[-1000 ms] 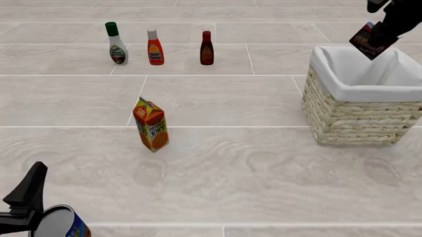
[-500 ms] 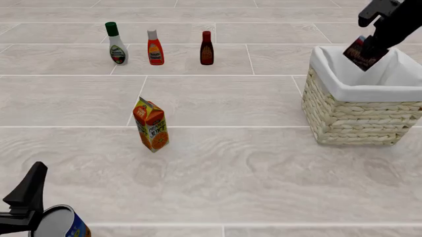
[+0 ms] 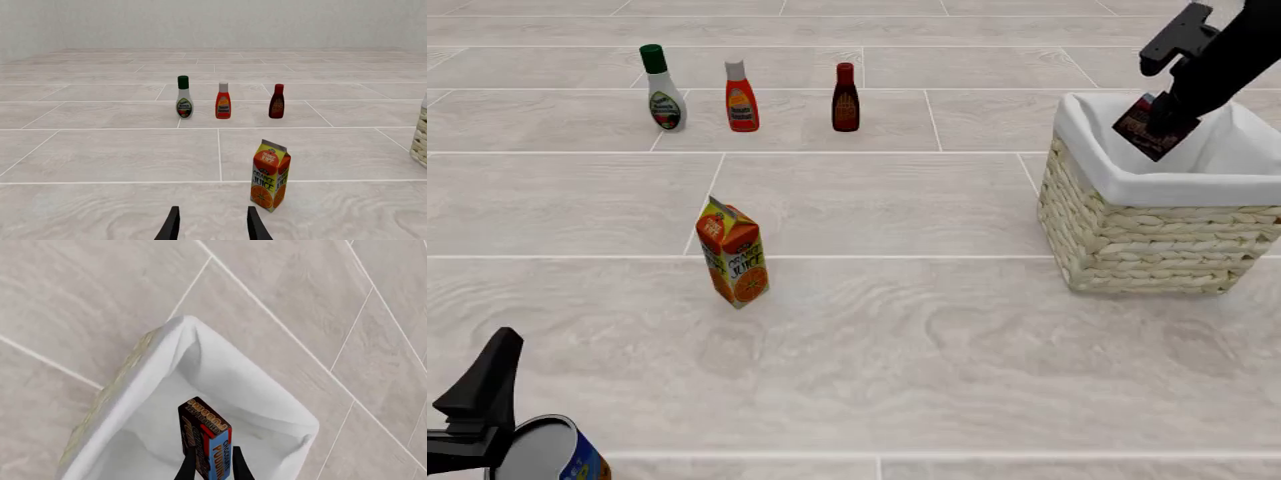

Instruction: Pick the chocolate pudding and place it in the basket.

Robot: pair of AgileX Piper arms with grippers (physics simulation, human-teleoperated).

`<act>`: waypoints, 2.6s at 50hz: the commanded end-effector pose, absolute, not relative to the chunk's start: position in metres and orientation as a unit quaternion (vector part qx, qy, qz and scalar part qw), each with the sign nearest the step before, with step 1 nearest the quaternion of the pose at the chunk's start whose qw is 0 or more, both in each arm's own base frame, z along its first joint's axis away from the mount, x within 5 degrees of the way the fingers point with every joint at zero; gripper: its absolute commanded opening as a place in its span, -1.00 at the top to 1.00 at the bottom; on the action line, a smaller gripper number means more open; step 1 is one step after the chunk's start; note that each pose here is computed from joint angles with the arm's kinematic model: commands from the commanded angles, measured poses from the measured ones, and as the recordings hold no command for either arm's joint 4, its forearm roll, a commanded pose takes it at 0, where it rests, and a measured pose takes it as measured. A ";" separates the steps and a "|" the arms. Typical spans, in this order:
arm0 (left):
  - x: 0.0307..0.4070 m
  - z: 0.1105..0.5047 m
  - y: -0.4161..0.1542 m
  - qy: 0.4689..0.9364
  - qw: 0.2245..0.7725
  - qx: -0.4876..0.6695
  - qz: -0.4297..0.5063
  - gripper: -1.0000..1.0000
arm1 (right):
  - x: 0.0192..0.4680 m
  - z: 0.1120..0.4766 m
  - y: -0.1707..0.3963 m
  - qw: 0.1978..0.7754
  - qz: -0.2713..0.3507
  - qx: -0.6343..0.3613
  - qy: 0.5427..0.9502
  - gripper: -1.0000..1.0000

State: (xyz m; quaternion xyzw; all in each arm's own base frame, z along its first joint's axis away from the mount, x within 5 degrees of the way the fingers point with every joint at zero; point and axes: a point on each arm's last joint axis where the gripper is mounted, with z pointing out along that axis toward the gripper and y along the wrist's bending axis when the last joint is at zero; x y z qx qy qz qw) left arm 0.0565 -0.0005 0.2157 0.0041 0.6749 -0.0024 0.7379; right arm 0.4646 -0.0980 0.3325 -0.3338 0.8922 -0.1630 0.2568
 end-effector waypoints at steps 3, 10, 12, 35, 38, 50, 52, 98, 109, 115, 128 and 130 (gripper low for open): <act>0.056 0.215 -0.001 0.675 0.738 0.004 -0.002 -1.00 | 0.469 0.319 -0.099 0.252 -0.157 -0.326 0.897 1.00; 0.056 0.215 -0.001 0.675 0.738 0.004 -0.002 -1.00 | 0.471 0.309 -0.101 0.247 -0.153 -0.322 0.901 1.00; 0.056 0.215 -0.001 0.675 0.738 0.004 -0.002 -1.00 | 0.471 0.305 -0.101 0.245 -0.151 -0.322 0.902 1.00; 0.056 0.215 -0.001 0.675 0.738 0.004 -0.002 -1.00 | 0.476 0.290 -0.103 0.237 -0.145 -0.316 0.907 1.00; 0.056 0.215 -0.001 0.675 0.738 0.004 -0.002 -1.00 | 0.477 0.289 -0.104 0.236 -0.145 -0.316 0.907 1.00; 0.056 0.215 -0.001 0.675 0.738 0.004 -0.002 -1.00 | 0.478 0.283 -0.107 0.235 -0.144 -0.313 0.909 1.00; 0.056 0.215 -0.001 0.675 0.738 0.004 -0.002 -1.00 | 0.478 0.282 -0.107 0.234 -0.144 -0.313 0.909 1.00; 0.056 0.215 -0.001 0.675 0.738 0.004 -0.002 -1.00 | 0.472 0.265 -0.113 0.223 -0.137 -0.299 0.918 -1.00; 0.056 0.215 -0.001 0.675 0.738 0.004 -0.002 -1.00 | 0.472 0.268 -0.114 0.226 -0.138 -0.298 0.917 -1.00; 0.056 0.215 -0.001 0.675 0.738 0.004 -0.002 -1.00 | 0.471 0.271 -0.112 0.227 -0.138 -0.298 0.917 -1.00; 0.056 0.215 -0.001 0.675 0.738 0.004 -0.002 -1.00 | 0.464 0.293 -0.111 0.240 -0.147 -0.298 0.912 -1.00; 0.056 0.215 -0.001 0.675 0.738 0.004 -0.002 -1.00 | 0.463 0.295 -0.112 0.241 -0.148 -0.298 0.912 -1.00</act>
